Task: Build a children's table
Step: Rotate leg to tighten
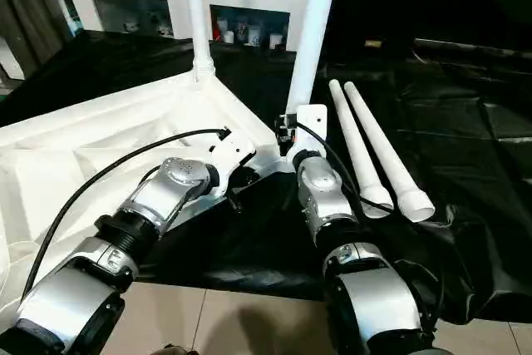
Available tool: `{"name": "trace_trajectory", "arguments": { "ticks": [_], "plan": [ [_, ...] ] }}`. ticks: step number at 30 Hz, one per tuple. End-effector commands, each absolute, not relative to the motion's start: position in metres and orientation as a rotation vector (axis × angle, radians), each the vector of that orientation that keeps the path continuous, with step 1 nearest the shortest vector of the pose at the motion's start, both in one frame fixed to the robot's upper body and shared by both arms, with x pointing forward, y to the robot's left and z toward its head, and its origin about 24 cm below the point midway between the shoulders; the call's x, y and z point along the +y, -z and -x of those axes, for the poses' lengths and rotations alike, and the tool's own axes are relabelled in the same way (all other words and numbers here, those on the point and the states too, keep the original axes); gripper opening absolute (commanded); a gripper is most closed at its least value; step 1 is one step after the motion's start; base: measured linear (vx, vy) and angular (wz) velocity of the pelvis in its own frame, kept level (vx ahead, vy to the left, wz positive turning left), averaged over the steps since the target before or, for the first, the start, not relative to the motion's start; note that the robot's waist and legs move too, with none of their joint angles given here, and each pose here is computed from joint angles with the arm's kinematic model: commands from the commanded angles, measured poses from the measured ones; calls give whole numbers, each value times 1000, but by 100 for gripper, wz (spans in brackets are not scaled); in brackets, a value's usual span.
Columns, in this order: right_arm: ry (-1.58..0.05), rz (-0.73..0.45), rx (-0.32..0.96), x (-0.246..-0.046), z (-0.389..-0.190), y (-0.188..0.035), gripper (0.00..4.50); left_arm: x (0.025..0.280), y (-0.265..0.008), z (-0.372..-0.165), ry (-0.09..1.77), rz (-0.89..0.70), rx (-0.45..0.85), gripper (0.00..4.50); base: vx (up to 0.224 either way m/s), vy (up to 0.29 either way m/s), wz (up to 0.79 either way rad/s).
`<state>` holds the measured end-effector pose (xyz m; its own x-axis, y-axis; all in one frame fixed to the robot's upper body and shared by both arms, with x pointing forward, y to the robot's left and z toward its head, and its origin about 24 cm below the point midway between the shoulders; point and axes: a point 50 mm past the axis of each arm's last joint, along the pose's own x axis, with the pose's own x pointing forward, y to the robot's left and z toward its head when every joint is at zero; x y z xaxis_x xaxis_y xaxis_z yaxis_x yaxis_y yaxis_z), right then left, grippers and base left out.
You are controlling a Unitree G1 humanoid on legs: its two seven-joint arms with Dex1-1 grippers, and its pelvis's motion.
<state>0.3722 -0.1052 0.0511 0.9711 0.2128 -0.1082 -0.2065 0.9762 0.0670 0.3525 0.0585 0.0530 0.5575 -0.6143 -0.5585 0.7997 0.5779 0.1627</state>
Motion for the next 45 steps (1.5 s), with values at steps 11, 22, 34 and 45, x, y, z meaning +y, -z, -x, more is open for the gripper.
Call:
{"name": "trace_trajectory", "arguments": {
  "ticks": [11,22,34,45],
  "plan": [
    [-320,-104,181,-110,-365,-35,349,69,-70,-361,857,-462,410,0,0,0,0],
    [-720,28,77,-135,-339,-51,399,85,-63,-341,1136,-532,349,0,0,0,0],
    [-1093,144,202,-179,-285,-64,399,114,-62,-316,1413,-517,347,0,0,0,0],
    [-1055,180,240,-177,-288,-60,399,116,-67,-309,1476,-490,319,0,0,0,0]
  ]
}}
